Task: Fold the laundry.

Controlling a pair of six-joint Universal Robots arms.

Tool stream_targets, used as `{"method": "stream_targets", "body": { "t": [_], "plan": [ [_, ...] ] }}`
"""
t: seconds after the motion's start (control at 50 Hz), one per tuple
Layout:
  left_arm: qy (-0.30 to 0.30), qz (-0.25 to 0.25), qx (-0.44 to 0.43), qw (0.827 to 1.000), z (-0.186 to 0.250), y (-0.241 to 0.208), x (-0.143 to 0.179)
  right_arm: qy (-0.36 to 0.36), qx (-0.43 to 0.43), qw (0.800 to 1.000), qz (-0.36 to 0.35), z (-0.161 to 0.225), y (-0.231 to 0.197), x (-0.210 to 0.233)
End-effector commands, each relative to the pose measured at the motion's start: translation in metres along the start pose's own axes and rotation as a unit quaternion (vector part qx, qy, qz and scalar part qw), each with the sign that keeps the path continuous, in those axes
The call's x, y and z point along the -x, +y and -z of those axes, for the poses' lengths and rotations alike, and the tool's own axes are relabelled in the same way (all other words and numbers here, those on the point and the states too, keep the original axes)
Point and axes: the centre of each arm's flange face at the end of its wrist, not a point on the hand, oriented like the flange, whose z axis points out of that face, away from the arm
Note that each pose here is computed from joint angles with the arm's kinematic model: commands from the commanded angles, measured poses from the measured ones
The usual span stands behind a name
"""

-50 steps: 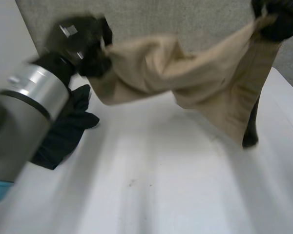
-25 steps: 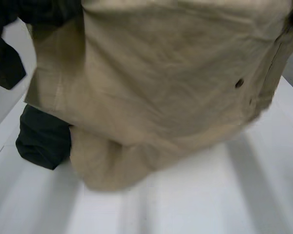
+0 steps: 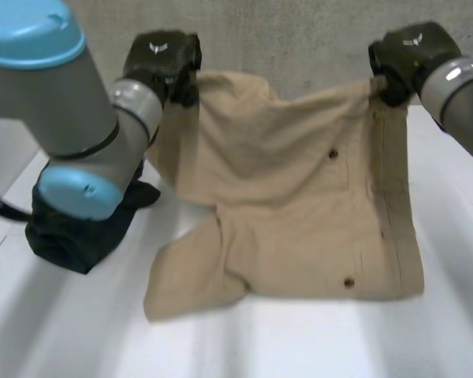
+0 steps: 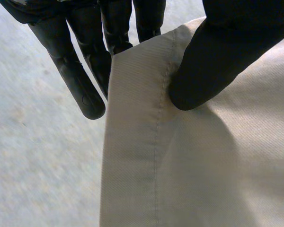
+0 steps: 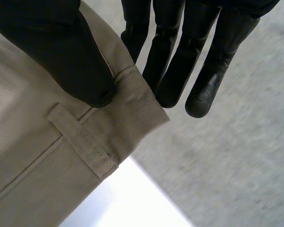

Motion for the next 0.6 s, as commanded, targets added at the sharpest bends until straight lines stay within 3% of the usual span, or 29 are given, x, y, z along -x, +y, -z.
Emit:
{"method": "stream_targets", "body": {
  "t": [0.02,0.14,0.26,0.34,0.46,0.6],
  "plan": [
    [-0.069,0.01,-0.136,0.988,-0.03,-0.069,0.017,0.083,-0.19,0.978,-0.029,-0.028,-0.061,-0.016],
    [-0.074,0.03,-0.204,0.976,-0.014,-0.12,0.014,0.134,-0.3,0.942,-0.07,-0.007,-0.112,-0.041],
    [-0.069,0.04,-0.19,0.979,-0.008,-0.11,0.013,0.121,-0.284,0.948,-0.081,0.001,-0.104,-0.036],
    [-0.066,0.034,-0.144,0.987,-0.012,-0.067,0.011,0.106,-0.237,0.962,-0.079,-0.004,-0.076,-0.025],
    [-0.063,0.014,-0.028,0.998,-0.002,0.027,0.011,0.037,-0.097,0.993,-0.058,-0.006,0.0,0.014],
    [-0.039,-0.006,0.095,0.995,0.034,0.116,-0.001,-0.06,0.073,0.996,-0.002,0.009,0.093,0.066]
  ]
}}
